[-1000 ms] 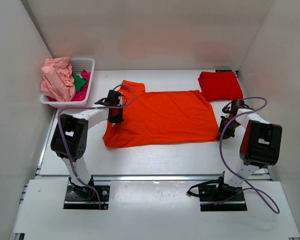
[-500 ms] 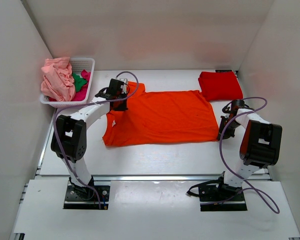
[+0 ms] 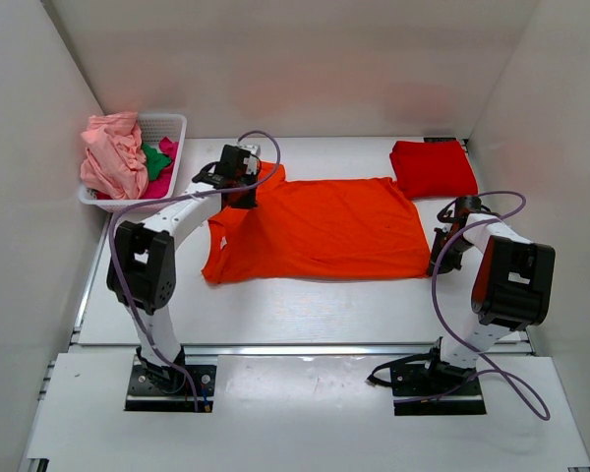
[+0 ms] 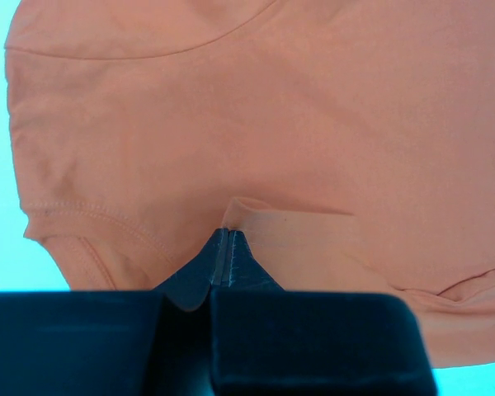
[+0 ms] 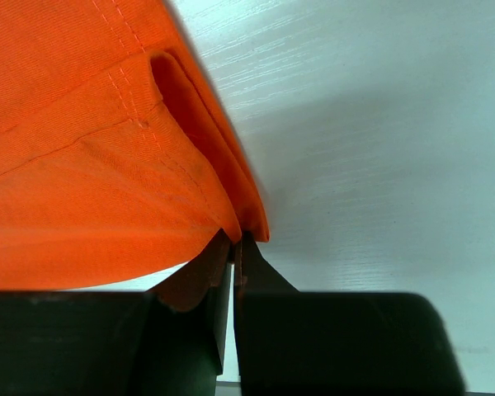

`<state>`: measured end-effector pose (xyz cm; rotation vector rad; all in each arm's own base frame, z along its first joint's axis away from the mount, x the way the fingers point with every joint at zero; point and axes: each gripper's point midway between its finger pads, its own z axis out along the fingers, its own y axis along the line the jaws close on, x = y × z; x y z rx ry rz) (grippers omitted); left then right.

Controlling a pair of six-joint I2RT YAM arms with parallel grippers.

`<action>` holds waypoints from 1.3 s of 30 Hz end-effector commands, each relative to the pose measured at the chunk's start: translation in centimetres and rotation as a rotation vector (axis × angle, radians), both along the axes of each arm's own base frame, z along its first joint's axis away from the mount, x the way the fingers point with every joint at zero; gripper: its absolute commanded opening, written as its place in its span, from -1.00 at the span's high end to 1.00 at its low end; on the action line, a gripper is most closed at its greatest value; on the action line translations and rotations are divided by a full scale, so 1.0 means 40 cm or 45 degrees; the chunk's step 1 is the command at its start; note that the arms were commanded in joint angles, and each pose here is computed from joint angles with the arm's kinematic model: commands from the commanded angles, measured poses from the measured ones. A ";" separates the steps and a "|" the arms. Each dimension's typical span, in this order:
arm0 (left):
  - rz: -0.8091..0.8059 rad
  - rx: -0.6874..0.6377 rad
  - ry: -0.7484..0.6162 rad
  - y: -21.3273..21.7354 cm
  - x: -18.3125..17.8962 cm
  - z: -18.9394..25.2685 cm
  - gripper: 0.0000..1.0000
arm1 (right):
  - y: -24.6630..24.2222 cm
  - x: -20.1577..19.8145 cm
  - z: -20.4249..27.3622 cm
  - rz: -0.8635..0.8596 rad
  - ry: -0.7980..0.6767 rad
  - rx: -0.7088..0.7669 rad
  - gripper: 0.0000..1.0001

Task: Fold and stack the t-shirts
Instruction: Fold the flattened tshirt in 1/3 of the way

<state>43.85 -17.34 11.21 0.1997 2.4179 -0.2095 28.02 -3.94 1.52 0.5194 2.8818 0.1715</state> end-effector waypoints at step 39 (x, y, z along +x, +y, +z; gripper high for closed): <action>0.206 0.207 0.486 0.243 -0.426 -0.193 0.00 | -0.030 0.023 -0.025 -0.023 -0.012 -0.056 1.00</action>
